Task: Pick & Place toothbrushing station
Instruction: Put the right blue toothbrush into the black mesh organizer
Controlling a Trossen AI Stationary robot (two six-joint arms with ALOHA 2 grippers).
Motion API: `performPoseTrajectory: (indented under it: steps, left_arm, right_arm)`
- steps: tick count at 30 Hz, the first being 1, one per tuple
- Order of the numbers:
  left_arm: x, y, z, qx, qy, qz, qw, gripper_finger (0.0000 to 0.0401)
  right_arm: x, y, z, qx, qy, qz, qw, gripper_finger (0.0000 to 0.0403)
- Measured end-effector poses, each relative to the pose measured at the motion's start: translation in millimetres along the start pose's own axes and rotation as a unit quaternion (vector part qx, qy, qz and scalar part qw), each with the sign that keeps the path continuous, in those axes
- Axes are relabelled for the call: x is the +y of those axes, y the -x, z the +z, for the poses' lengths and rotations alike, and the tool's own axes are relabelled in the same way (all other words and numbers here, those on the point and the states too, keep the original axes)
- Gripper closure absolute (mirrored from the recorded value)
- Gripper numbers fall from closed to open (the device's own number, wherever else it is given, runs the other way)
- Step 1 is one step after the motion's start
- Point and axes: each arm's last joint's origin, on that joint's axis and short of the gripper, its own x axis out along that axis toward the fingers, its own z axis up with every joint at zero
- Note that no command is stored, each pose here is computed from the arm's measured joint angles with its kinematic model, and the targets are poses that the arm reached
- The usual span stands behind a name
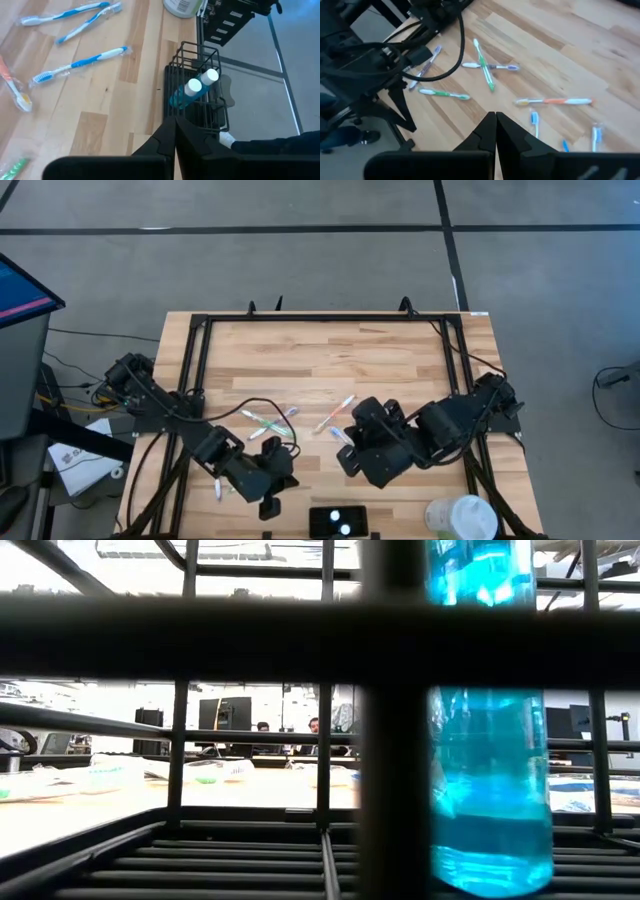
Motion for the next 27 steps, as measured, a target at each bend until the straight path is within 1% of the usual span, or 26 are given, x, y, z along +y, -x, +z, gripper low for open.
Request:
performPoseTrajectory:
  steps: [7, 13, 19, 27]
  left_arm:
    - [12.1, -5.0, 10.0, -0.009, 0.019, 0.017, 1.000, 0.0401]
    - [29.9, -11.2, 23.1, -0.018, 0.042, 0.040, 0.998, 0.0401]
    - [53.1, -17.6, 38.3, -0.026, 0.070, 0.064, 0.995, 0.0401]
    - [73.9, -21.8, 50.6, -0.028, 0.095, 0.076, 0.992, 0.0401]
  right_arm:
    - [-1.9, -2.1, 1.2, 0.008, 0.053, -0.006, 0.999, 0.0403]
    - [-5.2, -7.3, 0.0, 0.019, 0.097, -0.024, 0.995, 0.0403]
    - [-5.4, -10.7, 4.4, 0.031, 0.135, -0.013, 0.990, 0.0403]
    - [-0.3, -2.4, -7.0, 0.035, 0.170, 0.002, 0.985, 0.0403]
